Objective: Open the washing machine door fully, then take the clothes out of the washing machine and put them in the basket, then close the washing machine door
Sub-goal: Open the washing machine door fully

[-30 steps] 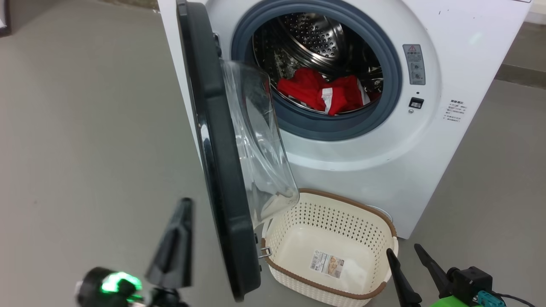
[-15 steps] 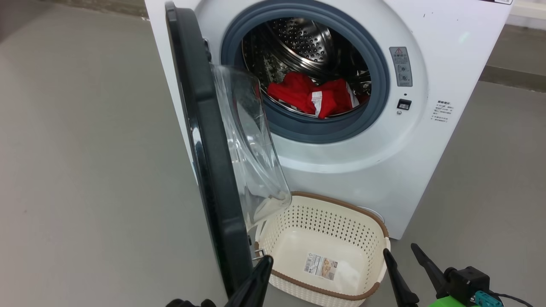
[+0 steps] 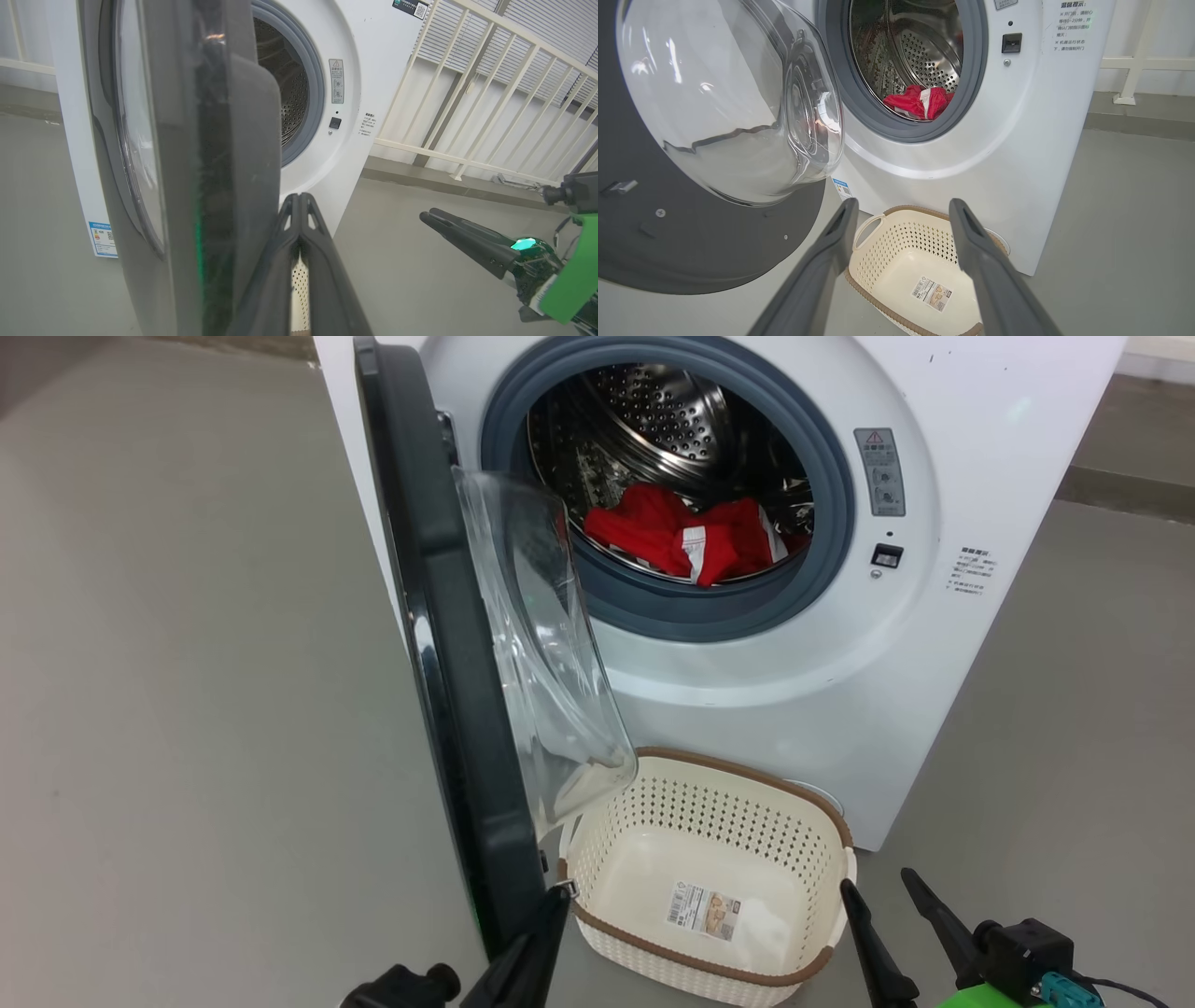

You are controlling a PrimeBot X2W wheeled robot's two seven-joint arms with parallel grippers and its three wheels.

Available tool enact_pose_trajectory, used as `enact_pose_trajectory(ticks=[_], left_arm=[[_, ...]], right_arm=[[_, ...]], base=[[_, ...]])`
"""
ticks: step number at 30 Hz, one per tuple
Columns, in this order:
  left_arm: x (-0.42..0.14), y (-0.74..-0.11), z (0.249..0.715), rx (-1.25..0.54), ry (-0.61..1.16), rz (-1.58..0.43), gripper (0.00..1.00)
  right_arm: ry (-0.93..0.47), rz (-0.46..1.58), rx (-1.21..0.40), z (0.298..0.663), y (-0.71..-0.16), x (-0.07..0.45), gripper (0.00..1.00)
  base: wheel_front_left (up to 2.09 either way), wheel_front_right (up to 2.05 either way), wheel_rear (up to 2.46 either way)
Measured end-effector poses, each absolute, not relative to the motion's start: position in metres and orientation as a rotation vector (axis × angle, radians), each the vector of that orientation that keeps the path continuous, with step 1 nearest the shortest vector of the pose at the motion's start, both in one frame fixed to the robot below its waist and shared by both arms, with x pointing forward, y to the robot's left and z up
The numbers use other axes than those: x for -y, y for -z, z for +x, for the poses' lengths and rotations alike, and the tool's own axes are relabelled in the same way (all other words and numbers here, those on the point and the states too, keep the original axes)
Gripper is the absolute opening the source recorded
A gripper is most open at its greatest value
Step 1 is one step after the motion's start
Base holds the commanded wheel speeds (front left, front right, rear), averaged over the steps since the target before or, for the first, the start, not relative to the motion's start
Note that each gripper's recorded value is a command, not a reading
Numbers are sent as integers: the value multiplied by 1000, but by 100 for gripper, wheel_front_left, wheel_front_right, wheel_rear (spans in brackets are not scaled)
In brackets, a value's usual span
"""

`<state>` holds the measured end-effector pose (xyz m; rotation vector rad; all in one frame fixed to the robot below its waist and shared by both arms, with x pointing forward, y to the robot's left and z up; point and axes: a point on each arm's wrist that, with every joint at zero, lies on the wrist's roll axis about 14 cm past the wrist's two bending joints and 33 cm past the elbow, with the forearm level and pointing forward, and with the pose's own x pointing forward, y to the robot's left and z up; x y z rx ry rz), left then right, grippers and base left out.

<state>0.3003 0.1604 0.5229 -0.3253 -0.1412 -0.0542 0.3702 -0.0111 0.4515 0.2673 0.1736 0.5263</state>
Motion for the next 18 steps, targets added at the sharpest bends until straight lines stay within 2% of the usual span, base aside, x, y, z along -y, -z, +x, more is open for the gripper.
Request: enact_pose_trajectory(ticks=[18], left_arm=[[-201, -519, 297, 148, -72, -334, 0]], right_arm=[[-553, 274, -195, 374, -445, 1, 100]], base=[[0, 0, 0]])
